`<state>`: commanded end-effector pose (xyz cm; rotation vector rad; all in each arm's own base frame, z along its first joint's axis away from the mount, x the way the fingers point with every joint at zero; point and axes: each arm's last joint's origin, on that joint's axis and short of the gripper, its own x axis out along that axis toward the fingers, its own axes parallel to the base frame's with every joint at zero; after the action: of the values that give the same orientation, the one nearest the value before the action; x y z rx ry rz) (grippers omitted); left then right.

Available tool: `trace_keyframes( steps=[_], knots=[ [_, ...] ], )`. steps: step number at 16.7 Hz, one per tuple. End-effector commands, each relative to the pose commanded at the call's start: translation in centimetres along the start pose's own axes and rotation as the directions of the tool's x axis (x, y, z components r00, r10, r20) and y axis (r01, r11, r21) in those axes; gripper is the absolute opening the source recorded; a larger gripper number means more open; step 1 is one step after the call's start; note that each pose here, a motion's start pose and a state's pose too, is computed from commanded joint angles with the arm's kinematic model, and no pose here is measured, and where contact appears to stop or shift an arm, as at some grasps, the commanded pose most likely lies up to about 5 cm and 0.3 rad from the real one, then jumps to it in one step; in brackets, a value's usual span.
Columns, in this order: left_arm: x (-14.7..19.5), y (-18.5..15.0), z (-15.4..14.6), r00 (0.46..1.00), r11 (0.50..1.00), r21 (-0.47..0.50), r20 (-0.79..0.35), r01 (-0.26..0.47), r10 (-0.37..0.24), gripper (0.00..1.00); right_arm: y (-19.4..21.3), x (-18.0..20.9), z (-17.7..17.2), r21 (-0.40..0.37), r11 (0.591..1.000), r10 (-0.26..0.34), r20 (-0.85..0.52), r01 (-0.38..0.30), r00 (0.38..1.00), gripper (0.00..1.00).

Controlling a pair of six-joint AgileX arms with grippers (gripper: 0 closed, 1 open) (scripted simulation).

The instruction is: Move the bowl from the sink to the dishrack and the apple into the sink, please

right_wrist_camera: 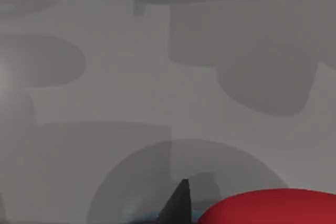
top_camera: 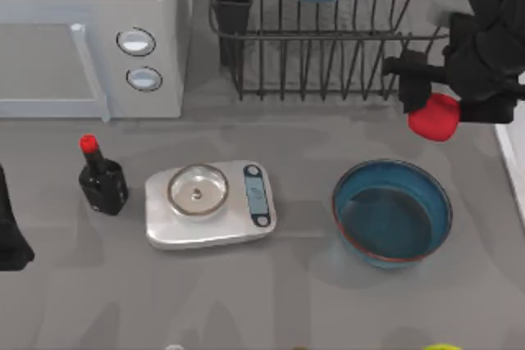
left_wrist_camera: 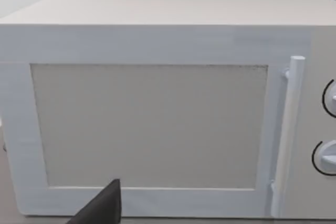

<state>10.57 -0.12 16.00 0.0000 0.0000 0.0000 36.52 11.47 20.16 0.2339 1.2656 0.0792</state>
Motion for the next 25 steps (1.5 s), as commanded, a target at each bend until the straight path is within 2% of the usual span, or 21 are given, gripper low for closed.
trace_keyframes(
  steps=[4,6,8,10,12,15,17,20,25],
  knots=[
    [0.0,0.0,0.0,1.0,1.0,0.0,0.0,0.0,0.0,1.0,-6.7,0.2,1.9,0.022,0.993,0.107,0.256,-0.117,0.961,0.0],
    [0.0,0.0,0.0,1.0,1.0,0.0,0.0,0.0,0.0,1.0,-10.5,-0.3,2.2,0.004,0.989,0.135,0.408,-0.15,0.903,0.0],
    [0.0,0.0,0.0,1.0,1.0,0.0,0.0,0.0,0.0,1.0,-14.2,-1.2,1.9,-0.029,0.988,0.143,0.561,-0.153,0.815,0.0],
    [0.0,0.0,0.0,1.0,1.0,0.0,0.0,0.0,0.0,1.0,-17.6,-2.5,1.0,-0.069,0.99,0.135,0.697,-0.121,0.704,0.0],
    [0.0,0.0,0.0,1.0,1.0,0.0,0.0,0.0,0.0,1.0,-20.3,-4.1,-0.4,-0.103,0.993,0.117,0.804,-0.056,0.584,0.0],
    [0.0,0.0,0.0,1.0,1.0,0.0,0.0,0.0,0.0,1.0,-23.2,-6.4,-3.0,-0.125,0.99,0.086,0.899,0.063,0.429,0.0],
    [0.0,0.0,0.0,1.0,1.0,0.0,0.0,0.0,0.0,1.0,-24.3,-7.5,-4.5,-0.126,0.983,0.071,0.932,0.132,0.355,0.0],
    [0.0,0.0,0.0,1.0,1.0,0.0,0.0,0.0,0.0,1.0,-24.9,-8.3,-5.8,-0.121,0.975,0.06,0.951,0.188,0.302,0.0],
    [0.0,0.0,0.0,1.0,1.0,0.0,0.0,0.0,0.0,1.0,-24.9,-8.3,-5.7,-0.123,0.975,0.062,0.951,0.186,0.303,0.0]
  ],
)
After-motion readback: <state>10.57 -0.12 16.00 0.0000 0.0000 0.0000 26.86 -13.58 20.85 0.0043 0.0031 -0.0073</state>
